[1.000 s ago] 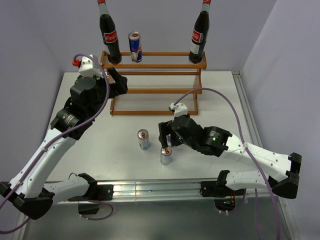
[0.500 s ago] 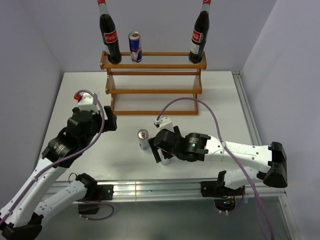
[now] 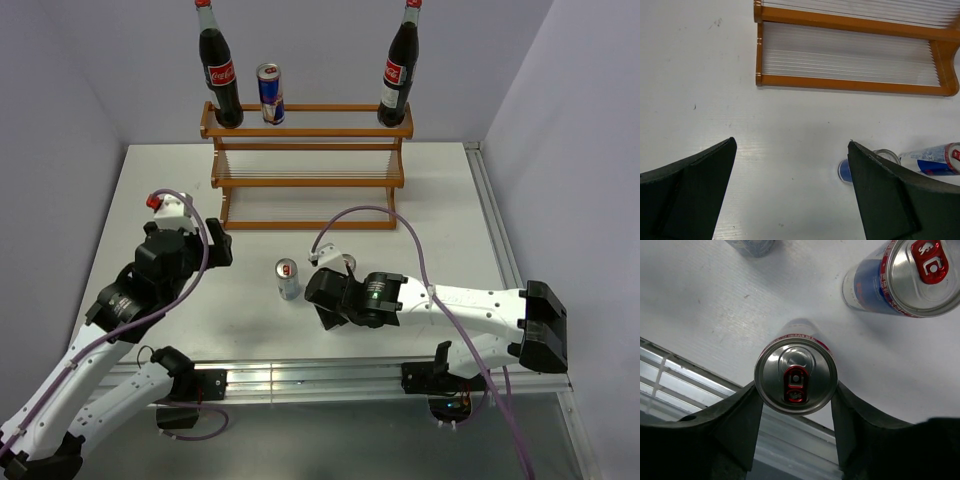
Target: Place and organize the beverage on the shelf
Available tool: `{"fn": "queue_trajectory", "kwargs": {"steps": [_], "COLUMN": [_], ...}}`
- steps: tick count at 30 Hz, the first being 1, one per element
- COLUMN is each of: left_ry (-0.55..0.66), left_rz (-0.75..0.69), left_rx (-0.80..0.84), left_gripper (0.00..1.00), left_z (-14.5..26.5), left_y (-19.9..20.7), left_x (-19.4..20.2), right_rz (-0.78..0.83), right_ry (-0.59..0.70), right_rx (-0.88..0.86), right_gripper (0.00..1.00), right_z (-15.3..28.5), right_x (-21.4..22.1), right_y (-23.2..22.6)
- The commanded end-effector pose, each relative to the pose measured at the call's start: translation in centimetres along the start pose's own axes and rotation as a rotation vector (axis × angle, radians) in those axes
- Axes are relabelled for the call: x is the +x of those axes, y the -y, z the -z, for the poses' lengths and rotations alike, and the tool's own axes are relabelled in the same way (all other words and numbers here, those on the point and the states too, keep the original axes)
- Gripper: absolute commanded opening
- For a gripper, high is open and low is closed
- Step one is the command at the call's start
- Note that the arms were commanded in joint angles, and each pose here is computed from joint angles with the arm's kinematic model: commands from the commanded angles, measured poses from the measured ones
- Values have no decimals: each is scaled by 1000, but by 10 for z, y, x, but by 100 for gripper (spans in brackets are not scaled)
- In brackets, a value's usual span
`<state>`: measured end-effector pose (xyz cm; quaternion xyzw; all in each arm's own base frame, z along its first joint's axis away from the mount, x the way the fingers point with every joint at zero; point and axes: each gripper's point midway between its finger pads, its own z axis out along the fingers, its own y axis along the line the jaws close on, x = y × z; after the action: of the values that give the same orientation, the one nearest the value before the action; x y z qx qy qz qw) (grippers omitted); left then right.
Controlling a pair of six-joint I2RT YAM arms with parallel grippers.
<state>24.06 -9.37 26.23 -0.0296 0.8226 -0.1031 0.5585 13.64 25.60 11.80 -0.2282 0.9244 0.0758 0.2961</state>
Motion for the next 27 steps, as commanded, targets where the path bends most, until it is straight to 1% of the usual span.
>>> {"fn": "queue_trajectory", "kwargs": {"steps": [1, 3, 7, 10, 14, 18, 27], "left_ry": [68, 73, 69, 68, 85, 58, 45], "left_rz": [48, 59, 90, 139, 201, 222, 200], "left_rx": [-70, -80, -51, -27, 53, 135, 180], "left_gripper": [100, 100, 99, 100, 100, 99, 100], "left_z": [6, 8, 9, 8, 5, -2, -5], "left_y": [-11, -12, -4, 4, 24, 44, 62], "left_x": [-20, -22, -27, -33, -43, -41, -37], "right_rz": [-6, -7, -15, -19, -15, -15, -4], "right_ry": [53, 65, 103, 134, 162, 182, 197], "right_rx": [-6, -9, -27, -33, -30, -24, -49], "right_gripper": [55, 54, 38, 34, 30, 29, 26], "right_z": [3, 5, 19, 32, 42, 47, 41], "right_x": [-17, -21, -33, -43, -49, -53, -51], "right_y": [-6, -7, -6, -2, 3, 7, 6]}}
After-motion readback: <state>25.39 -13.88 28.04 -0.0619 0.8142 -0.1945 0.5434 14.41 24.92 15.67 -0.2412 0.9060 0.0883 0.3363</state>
